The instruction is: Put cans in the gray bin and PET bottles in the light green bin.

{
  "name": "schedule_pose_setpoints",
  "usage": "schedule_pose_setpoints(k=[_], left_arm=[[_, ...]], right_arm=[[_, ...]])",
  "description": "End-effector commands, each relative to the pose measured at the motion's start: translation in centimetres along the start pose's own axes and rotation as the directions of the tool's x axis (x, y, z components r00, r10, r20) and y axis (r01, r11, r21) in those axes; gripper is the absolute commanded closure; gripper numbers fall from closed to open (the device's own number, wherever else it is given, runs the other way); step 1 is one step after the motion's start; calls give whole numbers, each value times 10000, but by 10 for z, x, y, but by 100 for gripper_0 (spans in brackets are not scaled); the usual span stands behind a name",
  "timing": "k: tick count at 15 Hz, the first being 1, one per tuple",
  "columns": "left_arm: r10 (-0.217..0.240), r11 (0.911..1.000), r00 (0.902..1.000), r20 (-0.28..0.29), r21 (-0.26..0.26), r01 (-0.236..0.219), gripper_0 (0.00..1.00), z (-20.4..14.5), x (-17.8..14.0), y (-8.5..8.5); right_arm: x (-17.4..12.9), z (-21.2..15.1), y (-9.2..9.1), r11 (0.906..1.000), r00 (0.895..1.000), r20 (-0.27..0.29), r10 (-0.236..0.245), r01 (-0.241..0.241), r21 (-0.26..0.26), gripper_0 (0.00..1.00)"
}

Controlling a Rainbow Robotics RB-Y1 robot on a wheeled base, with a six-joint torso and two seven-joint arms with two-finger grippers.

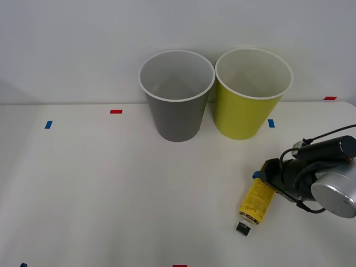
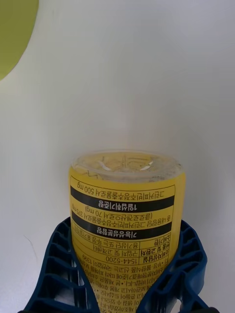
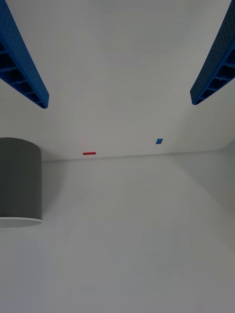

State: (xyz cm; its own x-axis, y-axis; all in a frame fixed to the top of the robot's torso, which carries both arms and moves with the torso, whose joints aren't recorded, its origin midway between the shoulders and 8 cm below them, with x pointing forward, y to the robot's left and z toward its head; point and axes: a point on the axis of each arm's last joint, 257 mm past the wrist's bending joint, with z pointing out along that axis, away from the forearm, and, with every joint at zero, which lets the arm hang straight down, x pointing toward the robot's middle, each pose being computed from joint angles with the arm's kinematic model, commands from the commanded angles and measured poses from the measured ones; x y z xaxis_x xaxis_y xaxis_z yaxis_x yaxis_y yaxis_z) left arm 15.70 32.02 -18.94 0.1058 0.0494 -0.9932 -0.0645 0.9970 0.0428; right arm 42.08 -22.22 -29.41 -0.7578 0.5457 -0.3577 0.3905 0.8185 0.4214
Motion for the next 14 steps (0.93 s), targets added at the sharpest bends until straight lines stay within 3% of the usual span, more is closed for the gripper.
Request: schedule_pose_setpoints(k=[1, 3, 4, 5, 8, 10, 11, 12, 14], left_arm=[[0, 10000, 10000, 0, 0, 0, 0, 0, 0, 0], [0, 10000, 10000, 0, 0, 0, 0, 0, 0, 0], [0, 10000, 10000, 0, 0, 0, 0, 0, 0, 0], [0, 10000, 10000, 0, 0, 0, 0, 0, 0, 0], [0, 10000, 10000, 0, 0, 0, 0, 0, 0, 0], [0, 10000, 10000, 0, 0, 0, 0, 0, 0, 0], [0, 10000, 10000, 0, 0, 0, 0, 0, 0, 0], [0, 10000, 10000, 0, 0, 0, 0, 0, 0, 0], [0, 10000, 10000, 0, 0, 0, 0, 0, 0, 0]], right_arm=[[0, -25, 8, 9943, 9959, 536, -731, 770, -740, 100], [1, -41, 4, 9837, 9832, 1016, -1519, 1604, -818, 100], [-1, -46, 3, 9767, 9730, 1333, -1883, 1997, -783, 100], [-4, -52, 5, 9651, 9565, 1698, -2373, 2520, -707, 100], [-23, -76, 9, 9159, 8783, 2899, -3801, 4011, -144, 100], [-32, -91, 19, 8883, 8297, 3544, -4314, 4592, 63, 100], [-39, -102, 26, 8691, 7936, 3973, -4609, 4941, 213, 100], [-43, -111, 32, 8599, 7718, 4267, -4713, 5098, 277, 100], [-51, -128, 41, 8378, 7162, 4863, -5006, 5421, 640, 100]])
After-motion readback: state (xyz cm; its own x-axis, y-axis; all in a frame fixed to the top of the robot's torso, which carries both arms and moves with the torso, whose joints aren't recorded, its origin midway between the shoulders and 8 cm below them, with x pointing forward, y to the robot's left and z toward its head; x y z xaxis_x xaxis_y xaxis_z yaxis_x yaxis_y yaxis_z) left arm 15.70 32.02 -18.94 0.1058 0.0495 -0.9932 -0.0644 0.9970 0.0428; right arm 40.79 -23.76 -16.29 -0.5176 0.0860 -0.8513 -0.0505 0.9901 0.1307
